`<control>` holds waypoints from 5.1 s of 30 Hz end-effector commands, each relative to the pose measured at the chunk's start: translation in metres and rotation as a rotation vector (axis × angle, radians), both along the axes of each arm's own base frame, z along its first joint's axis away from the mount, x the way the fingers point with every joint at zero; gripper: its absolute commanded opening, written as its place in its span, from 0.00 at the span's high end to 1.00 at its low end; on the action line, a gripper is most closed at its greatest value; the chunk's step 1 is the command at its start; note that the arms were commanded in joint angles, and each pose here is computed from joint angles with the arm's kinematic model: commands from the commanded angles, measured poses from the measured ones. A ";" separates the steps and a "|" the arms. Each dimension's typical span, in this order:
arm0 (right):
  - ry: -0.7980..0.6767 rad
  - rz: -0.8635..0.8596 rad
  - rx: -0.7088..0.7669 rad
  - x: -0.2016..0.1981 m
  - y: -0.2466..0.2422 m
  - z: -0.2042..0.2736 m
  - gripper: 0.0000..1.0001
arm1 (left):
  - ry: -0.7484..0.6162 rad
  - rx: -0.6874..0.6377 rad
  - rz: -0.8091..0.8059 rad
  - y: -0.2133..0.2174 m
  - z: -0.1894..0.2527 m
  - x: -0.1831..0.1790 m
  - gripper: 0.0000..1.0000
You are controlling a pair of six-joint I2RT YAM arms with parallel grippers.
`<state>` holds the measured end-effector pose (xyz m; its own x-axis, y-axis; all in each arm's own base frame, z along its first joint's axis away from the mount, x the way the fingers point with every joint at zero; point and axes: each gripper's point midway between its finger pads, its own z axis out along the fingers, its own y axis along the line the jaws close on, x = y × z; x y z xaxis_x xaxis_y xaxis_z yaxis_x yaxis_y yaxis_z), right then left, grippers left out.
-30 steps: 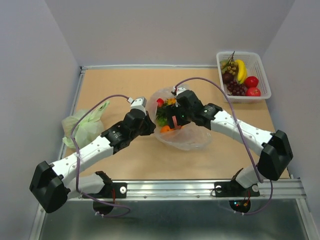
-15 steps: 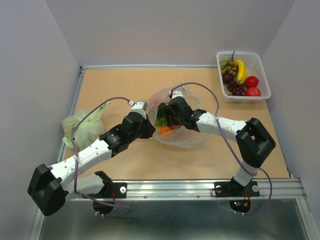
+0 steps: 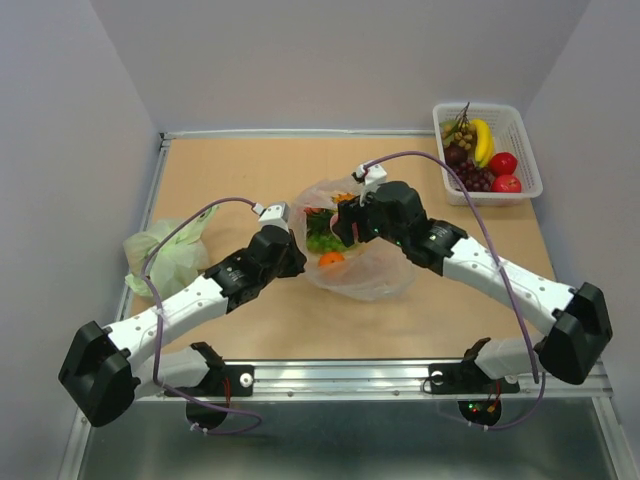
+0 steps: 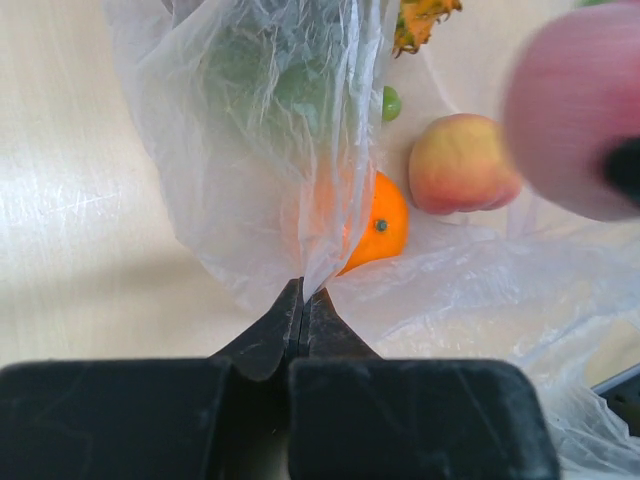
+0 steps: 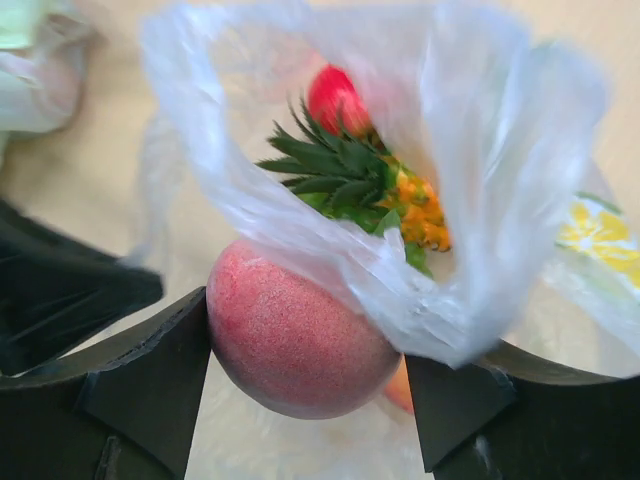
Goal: Untie the knot of the plastic bag and take out the fruit
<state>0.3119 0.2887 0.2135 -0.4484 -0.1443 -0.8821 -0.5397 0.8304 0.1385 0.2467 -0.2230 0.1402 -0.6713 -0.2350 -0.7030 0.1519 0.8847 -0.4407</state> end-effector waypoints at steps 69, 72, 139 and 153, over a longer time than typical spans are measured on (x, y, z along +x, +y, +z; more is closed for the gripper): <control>0.062 -0.030 -0.038 -0.053 0.044 -0.014 0.42 | -0.011 0.013 0.023 -0.001 0.010 0.007 0.99; 0.078 -0.114 -0.030 -0.034 0.046 -0.019 0.43 | -0.011 -0.002 0.006 -0.002 0.011 0.003 0.99; -0.075 -1.220 -0.027 0.208 -0.399 0.046 0.14 | -0.002 0.001 0.016 0.007 0.017 0.005 1.00; -0.115 -0.733 0.054 0.161 -0.269 0.095 0.00 | -0.044 -0.005 0.022 0.003 0.027 0.015 1.00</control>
<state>0.4940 -0.0628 0.2605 -0.3477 0.2891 -0.8919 0.4098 0.9024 0.1327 0.2466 -0.2144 0.1362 -0.6972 -0.2169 -0.6833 0.1270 0.9007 -0.4155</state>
